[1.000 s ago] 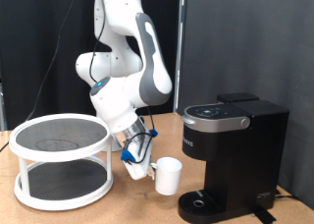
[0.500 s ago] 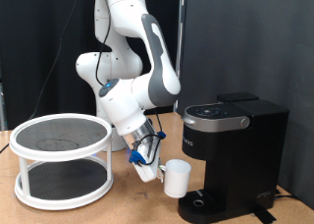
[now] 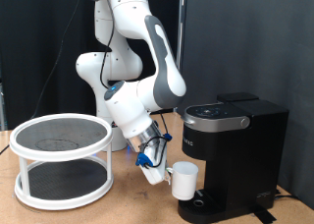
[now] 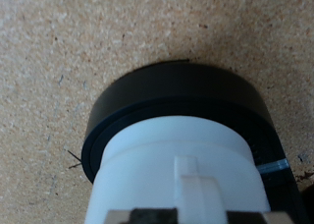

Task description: Make a cup of coffee with the keurig machine

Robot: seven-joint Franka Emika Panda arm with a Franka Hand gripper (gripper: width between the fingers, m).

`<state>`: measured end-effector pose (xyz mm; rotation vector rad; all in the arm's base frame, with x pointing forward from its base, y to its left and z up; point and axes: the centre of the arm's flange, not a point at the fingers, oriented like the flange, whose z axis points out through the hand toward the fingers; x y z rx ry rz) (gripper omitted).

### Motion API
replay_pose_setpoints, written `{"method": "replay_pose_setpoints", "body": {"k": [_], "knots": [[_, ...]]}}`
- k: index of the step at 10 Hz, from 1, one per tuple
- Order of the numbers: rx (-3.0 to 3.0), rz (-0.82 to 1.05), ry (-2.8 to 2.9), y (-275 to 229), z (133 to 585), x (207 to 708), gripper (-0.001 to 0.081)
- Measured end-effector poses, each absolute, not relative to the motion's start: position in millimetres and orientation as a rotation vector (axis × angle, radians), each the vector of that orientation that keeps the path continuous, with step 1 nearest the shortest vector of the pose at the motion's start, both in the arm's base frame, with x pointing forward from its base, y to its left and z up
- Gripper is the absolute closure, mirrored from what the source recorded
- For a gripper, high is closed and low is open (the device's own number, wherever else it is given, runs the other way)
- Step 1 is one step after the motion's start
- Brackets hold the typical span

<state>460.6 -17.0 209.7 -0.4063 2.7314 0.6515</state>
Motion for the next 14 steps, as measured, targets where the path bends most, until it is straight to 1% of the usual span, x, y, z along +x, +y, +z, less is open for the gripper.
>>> {"method": "replay_pose_setpoints", "body": {"k": [6,14], "knots": [[-0.436,0.641,2.700,-2,213,468,0.0730],[-0.447,0.656,2.705,8,203,475,0.0730]]}}
